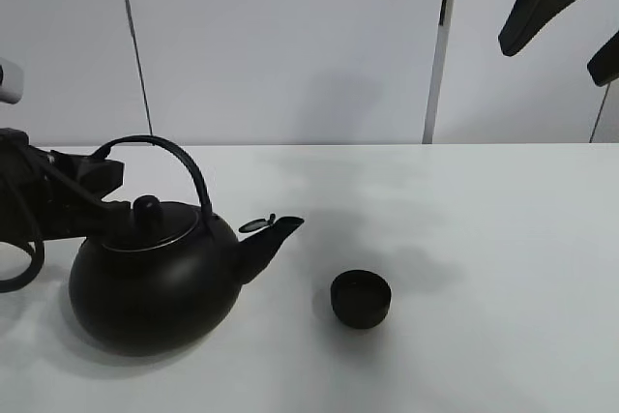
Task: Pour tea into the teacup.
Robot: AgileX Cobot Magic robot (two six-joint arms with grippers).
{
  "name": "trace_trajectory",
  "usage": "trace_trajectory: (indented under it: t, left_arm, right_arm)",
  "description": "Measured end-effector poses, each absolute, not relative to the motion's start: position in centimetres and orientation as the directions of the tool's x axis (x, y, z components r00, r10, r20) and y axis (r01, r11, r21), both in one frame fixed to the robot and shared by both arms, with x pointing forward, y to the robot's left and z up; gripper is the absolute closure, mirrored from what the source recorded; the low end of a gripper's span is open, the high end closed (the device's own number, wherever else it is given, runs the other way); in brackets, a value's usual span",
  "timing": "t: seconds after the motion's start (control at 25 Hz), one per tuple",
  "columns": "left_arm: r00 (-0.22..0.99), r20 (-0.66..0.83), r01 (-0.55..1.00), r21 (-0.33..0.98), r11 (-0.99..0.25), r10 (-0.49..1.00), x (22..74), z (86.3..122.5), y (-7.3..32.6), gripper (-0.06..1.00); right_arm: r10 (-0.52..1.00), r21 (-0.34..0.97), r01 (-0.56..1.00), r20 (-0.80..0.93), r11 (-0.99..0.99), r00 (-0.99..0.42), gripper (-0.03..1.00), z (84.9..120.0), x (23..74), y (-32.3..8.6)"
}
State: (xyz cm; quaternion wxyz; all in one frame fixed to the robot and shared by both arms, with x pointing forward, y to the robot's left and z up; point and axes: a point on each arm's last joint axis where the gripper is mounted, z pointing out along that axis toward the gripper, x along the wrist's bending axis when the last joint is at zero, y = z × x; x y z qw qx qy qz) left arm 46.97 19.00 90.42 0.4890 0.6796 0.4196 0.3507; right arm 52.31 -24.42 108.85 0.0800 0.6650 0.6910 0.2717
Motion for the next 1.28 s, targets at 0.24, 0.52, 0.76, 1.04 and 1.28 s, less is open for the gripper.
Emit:
trace_trajectory:
  t: [0.24, 0.52, 0.76, 1.04, 1.28]
  left_arm:
    - [0.399, 0.057, 0.222, 0.962, -0.157, 0.915, 46.2, 90.3, 19.4, 0.71]
    - [0.393, 0.046, 0.238, 0.960, -0.150, 0.918, 45.0, 90.0, 20.1, 0.60]
    - [0.414, 0.001, 0.297, 0.945, -0.136, 0.910, 43.2, 89.4, 20.6, 0.55]
    - [0.412, -0.081, 0.197, 0.980, -0.002, 0.907, 41.8, 92.8, 21.2, 0.52]
    - [0.427, -0.109, 0.118, 0.991, 0.064, 0.898, 41.6, 96.8, 21.2, 0.51]
  right_arm:
    - [0.963, 0.482, 0.876, 0.251, -0.032, -0.103, 0.43, 108.9, 52.3, -24.4]
    - [0.962, 0.481, 0.876, 0.255, -0.035, -0.102, 0.43, 108.9, 52.3, -24.4]
    - [0.962, 0.482, 0.875, 0.255, -0.035, -0.102, 0.43, 108.9, 52.3, -24.4]
    - [0.962, 0.482, 0.875, 0.255, -0.035, -0.102, 0.43, 108.9, 52.3, -24.4]
    - [0.962, 0.482, 0.875, 0.255, -0.035, -0.102, 0.43, 108.9, 52.3, -24.4]
